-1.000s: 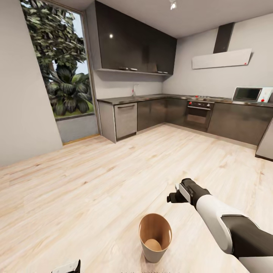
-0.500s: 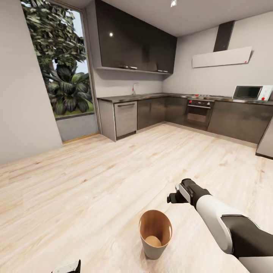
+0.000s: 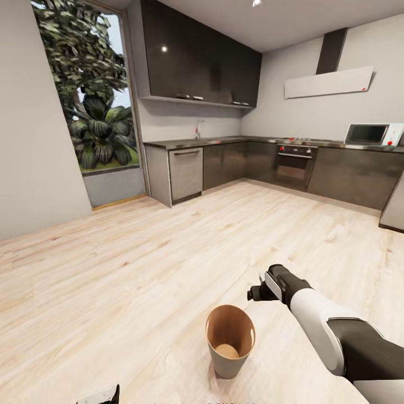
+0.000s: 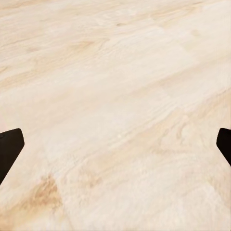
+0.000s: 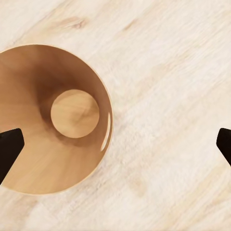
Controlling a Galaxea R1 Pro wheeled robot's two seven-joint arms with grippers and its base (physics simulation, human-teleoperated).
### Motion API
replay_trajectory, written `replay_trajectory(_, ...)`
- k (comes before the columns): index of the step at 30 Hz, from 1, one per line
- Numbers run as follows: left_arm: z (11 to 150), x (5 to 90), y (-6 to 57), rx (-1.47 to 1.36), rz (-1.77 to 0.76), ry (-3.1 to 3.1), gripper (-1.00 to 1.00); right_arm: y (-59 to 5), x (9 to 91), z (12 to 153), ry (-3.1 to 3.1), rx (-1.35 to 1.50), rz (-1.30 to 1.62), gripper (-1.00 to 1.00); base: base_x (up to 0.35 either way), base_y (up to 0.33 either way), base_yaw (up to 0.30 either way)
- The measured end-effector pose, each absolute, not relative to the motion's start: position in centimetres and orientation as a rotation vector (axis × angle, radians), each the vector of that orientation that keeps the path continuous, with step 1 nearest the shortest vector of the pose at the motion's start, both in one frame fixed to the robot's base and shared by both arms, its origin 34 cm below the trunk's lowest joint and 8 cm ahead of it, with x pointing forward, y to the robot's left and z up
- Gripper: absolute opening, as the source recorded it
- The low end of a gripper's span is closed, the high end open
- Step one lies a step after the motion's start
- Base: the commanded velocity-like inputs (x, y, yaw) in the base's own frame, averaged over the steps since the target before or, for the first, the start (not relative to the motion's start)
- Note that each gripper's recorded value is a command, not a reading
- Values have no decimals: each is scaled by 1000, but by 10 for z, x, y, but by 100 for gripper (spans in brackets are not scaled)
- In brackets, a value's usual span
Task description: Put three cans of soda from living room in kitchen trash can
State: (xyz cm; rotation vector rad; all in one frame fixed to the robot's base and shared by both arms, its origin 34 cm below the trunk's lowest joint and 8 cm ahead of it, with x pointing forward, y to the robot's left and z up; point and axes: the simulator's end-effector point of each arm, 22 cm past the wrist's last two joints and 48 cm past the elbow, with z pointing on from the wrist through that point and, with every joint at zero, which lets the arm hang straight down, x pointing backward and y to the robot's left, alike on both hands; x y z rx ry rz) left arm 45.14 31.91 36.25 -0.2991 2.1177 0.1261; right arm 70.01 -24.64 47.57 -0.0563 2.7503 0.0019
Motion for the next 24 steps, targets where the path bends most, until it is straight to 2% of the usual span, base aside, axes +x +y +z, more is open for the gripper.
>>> replay_trajectory(24, 338, 445, 318, -299, 124, 2115, 100, -244, 693, 450, 2752, -62, 4, 100, 16, 7, 0)
